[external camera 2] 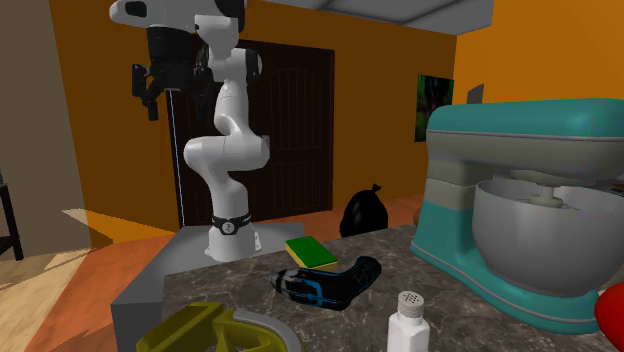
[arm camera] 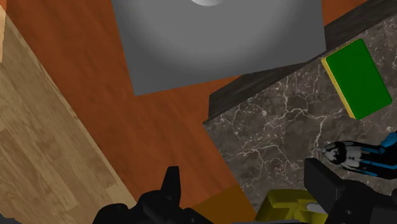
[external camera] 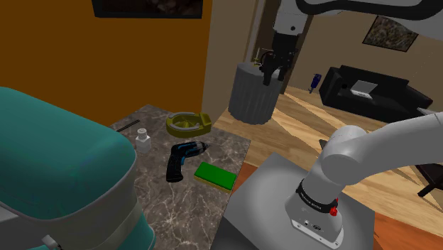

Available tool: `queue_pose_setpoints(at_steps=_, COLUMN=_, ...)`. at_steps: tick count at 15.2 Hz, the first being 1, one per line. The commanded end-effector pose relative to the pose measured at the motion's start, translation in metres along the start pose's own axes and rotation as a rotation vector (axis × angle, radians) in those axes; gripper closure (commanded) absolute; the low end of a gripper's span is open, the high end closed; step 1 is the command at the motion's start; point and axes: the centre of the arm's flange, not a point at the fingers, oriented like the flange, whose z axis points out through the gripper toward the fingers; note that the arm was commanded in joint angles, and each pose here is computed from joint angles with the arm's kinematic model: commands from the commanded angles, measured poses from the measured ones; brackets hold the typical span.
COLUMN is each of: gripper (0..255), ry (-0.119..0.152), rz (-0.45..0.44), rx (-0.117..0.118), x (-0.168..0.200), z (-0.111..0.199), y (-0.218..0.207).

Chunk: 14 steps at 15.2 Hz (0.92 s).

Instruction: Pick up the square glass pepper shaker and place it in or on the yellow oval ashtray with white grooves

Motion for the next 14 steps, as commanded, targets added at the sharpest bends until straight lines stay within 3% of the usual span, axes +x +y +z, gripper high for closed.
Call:
queue_pose_setpoints(at_steps=1, gripper=0, ry=0.0, rz=0.0, rx=0.0, x=0.0, z=0.0, y=0.0)
queue_pose_setpoints(at_steps=14, gripper=0, ry=-0.045, rz=-0.013, rx=-0.005, x=0.098, z=0.06, y=-0.133)
